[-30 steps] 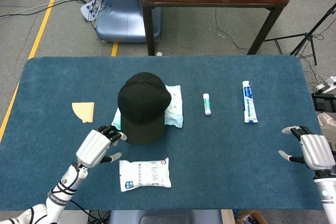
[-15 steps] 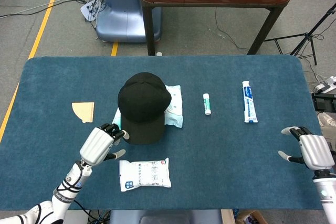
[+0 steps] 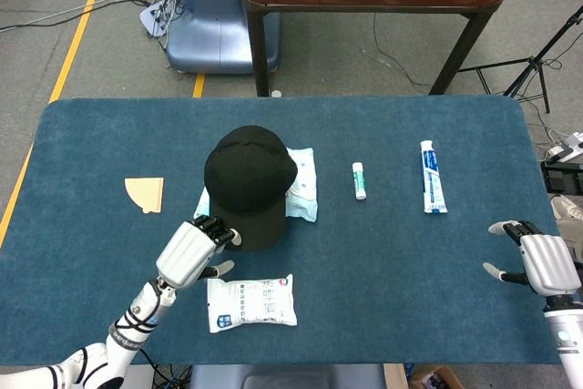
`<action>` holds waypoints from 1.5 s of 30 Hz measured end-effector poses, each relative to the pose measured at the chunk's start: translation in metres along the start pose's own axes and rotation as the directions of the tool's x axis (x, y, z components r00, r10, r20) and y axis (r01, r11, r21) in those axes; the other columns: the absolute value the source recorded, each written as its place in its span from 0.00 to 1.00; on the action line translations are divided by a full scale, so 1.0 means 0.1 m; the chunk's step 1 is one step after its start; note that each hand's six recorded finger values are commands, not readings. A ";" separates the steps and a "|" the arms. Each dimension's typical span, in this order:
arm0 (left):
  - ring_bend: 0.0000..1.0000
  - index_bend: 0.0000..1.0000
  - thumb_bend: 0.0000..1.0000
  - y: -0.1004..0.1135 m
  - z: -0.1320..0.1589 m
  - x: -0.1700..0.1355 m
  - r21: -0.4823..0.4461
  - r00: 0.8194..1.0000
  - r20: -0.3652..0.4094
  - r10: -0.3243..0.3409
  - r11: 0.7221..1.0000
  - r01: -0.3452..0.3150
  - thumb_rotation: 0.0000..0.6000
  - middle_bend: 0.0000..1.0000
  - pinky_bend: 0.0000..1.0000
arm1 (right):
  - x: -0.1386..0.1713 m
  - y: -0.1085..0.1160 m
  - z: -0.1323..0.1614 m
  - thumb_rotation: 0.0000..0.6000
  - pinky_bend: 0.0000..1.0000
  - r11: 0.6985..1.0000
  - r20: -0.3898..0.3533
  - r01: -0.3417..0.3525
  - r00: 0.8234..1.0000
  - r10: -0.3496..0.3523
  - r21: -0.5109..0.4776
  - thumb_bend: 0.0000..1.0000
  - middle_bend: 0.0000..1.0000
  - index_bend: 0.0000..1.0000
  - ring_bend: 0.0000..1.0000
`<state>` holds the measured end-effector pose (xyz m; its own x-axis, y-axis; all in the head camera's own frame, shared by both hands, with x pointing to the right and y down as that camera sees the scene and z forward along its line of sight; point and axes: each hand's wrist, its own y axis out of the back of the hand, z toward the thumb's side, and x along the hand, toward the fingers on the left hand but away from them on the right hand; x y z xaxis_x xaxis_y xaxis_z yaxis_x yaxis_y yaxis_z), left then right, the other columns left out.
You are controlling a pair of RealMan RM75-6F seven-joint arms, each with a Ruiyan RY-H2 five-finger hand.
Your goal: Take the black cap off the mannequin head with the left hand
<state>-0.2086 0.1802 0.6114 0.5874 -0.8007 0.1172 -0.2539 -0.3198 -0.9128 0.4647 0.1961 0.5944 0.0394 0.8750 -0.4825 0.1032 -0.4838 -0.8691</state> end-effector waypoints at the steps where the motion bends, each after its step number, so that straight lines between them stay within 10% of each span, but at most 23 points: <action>1: 0.44 0.50 0.02 -0.01 0.00 0.01 0.005 1.000 0.001 0.003 1.000 -0.003 1.00 0.72 0.52 | 0.00 0.00 0.00 1.00 0.60 1.000 0.000 -0.001 1.000 0.001 -0.001 0.00 0.40 0.38 0.31; 45: 0.49 0.57 0.02 -0.11 -0.01 0.21 0.046 0.984 0.003 0.177 0.983 -0.177 1.00 0.77 0.57 | 0.00 -0.07 -0.04 1.00 0.60 1.000 0.008 -0.019 1.000 0.019 -0.011 0.00 0.40 0.38 0.31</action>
<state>-0.1939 0.1668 0.6244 0.5352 -0.8434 -0.0477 -0.3180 -0.1489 -0.9363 0.4678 0.1995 0.6005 0.0338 0.8657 -0.4994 0.1129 -0.4998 -0.8587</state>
